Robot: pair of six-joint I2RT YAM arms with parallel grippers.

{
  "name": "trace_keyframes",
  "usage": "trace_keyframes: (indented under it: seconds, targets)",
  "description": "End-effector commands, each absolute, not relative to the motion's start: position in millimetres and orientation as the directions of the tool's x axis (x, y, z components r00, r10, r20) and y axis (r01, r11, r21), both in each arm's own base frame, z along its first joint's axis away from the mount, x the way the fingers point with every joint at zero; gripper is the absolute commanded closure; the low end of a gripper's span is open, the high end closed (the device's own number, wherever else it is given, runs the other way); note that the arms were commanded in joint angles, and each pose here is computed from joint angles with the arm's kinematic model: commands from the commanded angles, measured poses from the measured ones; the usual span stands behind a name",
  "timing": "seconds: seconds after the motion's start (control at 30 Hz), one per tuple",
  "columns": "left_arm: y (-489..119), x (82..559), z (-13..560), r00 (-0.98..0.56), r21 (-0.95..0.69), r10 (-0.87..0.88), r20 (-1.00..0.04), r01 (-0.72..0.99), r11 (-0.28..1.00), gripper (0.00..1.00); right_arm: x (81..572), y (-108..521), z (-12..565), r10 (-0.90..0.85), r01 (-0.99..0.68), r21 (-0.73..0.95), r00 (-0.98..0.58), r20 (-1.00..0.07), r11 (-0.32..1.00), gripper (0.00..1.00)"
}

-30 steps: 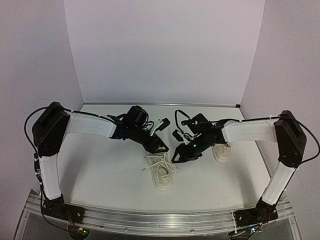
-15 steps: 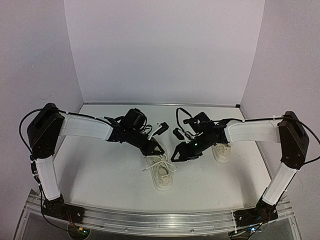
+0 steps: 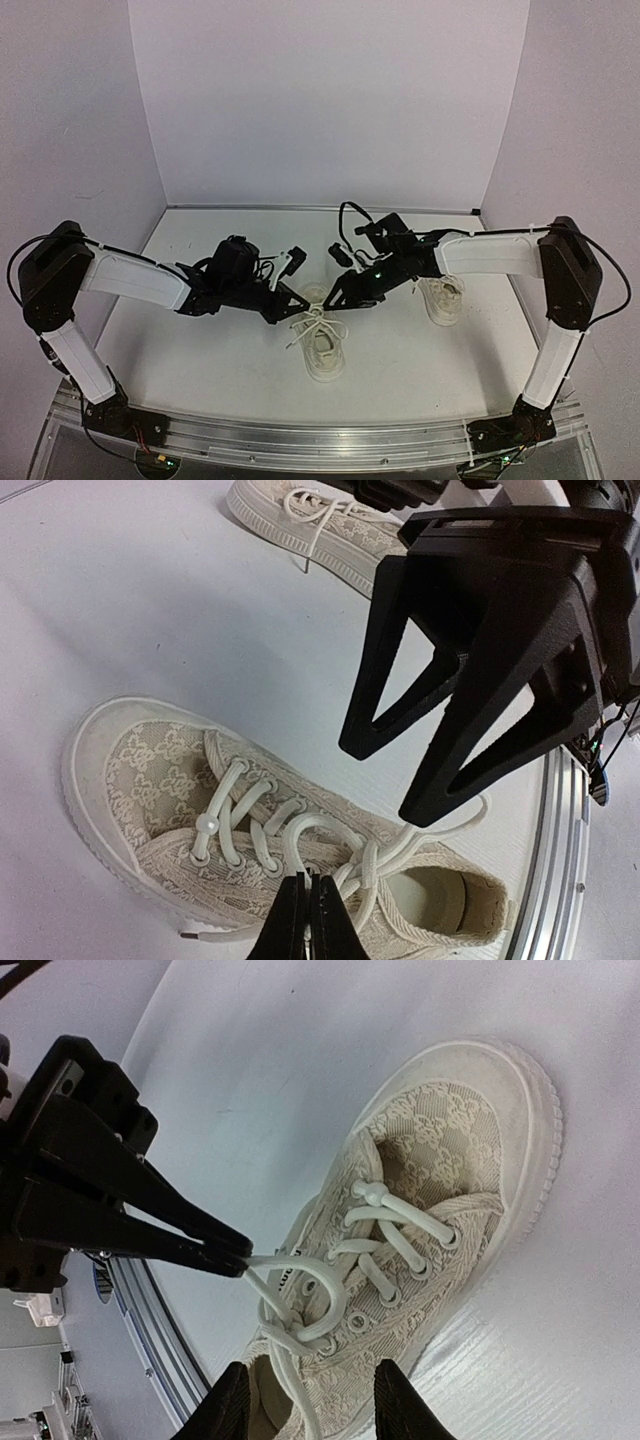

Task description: Tie the shoes

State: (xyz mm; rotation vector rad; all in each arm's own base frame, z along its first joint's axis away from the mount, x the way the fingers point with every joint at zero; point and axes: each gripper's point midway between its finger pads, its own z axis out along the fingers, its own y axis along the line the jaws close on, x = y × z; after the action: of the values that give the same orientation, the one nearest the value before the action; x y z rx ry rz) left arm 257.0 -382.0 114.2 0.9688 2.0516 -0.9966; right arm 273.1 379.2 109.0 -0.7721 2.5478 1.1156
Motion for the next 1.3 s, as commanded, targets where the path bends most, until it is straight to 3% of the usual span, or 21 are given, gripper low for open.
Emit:
trace_keyframes:
  seconds: [0.0, 0.2, 0.4, 0.53, 0.93, 1.27]
  targets:
    - [-380.3, 268.5, 154.2, -0.468, -0.353, 0.168, -0.867, 0.818, 0.455, 1.0, 271.6, 399.5, 115.7, -0.397, -0.602, 0.629, -0.798, -0.453, 0.492, 0.61]
    - [-373.7, 267.3, 153.3, -0.464, -0.354, 0.142, -0.874, 0.81, 0.468, 1.0, 266.7, 411.7, 102.6, -0.434, -0.613, 0.635, -0.787, -0.439, 0.47, 0.66]
    - [-373.0, 268.2, 154.5, -0.461, -0.35, 0.139, -0.876, 0.808, 0.474, 0.96, 268.0, 423.2, 102.0, -0.45, -0.627, 0.643, -0.774, -0.446, 0.441, 0.83]
    - [-371.5, 269.4, 159.9, -0.45, -0.335, 0.144, -0.881, 0.809, 0.482, 0.8, 270.3, 427.9, 106.5, -0.451, -0.635, 0.645, -0.766, -0.458, 0.425, 1.0]
    - [-366.3, 274.3, 160.7, -0.463, -0.315, 0.215, -0.86, 0.812, 0.491, 0.56, 278.3, 435.5, 111.2, -0.446, -0.647, 0.639, -0.757, -0.477, 0.416, 1.0]
    - [-379.4, 274.8, 140.3, -0.53, -0.387, 0.237, -0.814, 0.8, 0.458, 0.59, 272.9, 433.3, 117.9, -0.451, -0.659, 0.639, -0.746, -0.49, 0.396, 1.0]
